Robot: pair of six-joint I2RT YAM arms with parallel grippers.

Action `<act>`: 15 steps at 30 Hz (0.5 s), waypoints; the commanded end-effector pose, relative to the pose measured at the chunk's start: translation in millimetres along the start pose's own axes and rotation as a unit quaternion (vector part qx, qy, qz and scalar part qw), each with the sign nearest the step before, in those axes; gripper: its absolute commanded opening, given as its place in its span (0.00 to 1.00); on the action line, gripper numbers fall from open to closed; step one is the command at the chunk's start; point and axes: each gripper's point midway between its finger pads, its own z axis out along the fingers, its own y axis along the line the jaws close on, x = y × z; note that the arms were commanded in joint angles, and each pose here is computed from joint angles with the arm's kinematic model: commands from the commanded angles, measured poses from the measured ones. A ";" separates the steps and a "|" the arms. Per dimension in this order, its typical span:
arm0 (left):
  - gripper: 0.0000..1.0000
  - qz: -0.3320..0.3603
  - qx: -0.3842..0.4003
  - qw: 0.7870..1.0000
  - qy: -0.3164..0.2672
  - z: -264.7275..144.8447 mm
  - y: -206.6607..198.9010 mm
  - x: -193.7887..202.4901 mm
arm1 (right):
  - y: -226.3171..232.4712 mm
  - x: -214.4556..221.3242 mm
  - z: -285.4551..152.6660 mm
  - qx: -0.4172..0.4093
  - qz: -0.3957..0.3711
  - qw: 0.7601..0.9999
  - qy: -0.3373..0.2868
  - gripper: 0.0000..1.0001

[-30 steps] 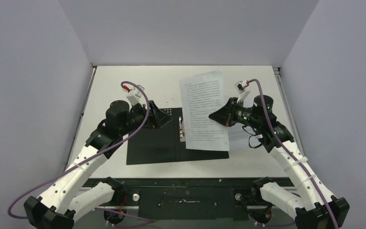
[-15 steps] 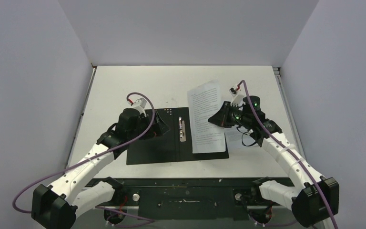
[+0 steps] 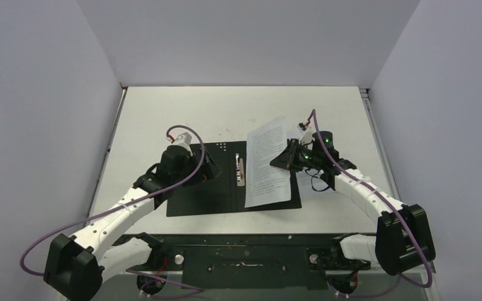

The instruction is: Put the files into the folder

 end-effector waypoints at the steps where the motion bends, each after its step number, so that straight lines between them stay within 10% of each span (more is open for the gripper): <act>1: 0.90 0.000 0.010 1.000 -0.024 6.0 -4.4 -10.1 | 9.4 -16.5 3.2 -0.040 -0.010 0.999 -0.030 0.05; 15: 0.90 0.003 0.017 1.000 -0.021 8.9 -4.9 -7.4 | -3.7 -9.6 17.6 -0.044 -0.010 0.999 -0.011 0.05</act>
